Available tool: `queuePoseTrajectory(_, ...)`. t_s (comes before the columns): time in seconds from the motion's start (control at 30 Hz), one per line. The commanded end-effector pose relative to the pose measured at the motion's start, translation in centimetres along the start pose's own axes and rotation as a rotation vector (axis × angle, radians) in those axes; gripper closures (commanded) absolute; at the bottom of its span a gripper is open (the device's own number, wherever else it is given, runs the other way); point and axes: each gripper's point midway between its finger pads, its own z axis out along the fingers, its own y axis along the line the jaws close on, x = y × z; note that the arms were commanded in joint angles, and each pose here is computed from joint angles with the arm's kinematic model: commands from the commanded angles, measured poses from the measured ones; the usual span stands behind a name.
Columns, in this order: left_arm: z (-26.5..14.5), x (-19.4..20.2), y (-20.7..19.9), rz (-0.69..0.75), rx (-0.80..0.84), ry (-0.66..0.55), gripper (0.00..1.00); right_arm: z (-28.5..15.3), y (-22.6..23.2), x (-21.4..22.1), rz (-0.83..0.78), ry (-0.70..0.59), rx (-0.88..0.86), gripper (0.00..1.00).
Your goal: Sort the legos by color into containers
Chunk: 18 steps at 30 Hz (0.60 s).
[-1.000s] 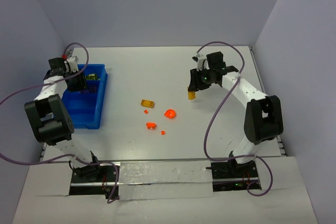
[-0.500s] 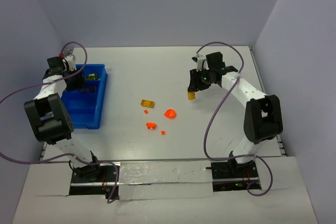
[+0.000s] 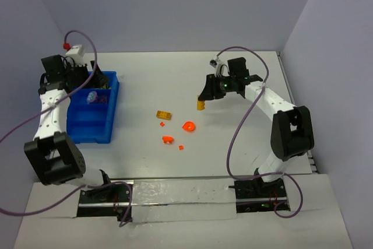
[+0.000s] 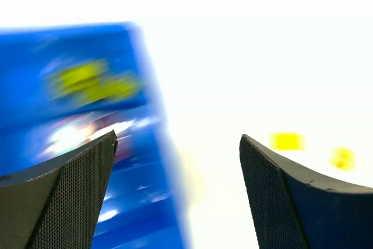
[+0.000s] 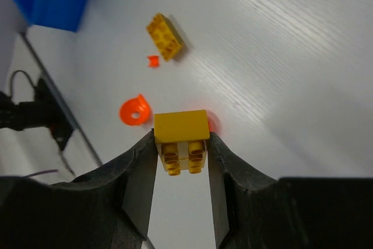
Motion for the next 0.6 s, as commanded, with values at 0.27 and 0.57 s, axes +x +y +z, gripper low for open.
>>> queuePoseTrajectory(0.27,-1.7,5.7,-24.0,-0.074,0.771,0.144,0.12,-1.6,15.4,-6.1,0.072,-0.216,-0.567,1.00)
queuePoseTrajectory(0.57,-3.1,7.4,-28.4,-0.056,0.977,0.237,0.12,-0.3,19.9,-5.6,0.054,-0.158,-0.696,1.00)
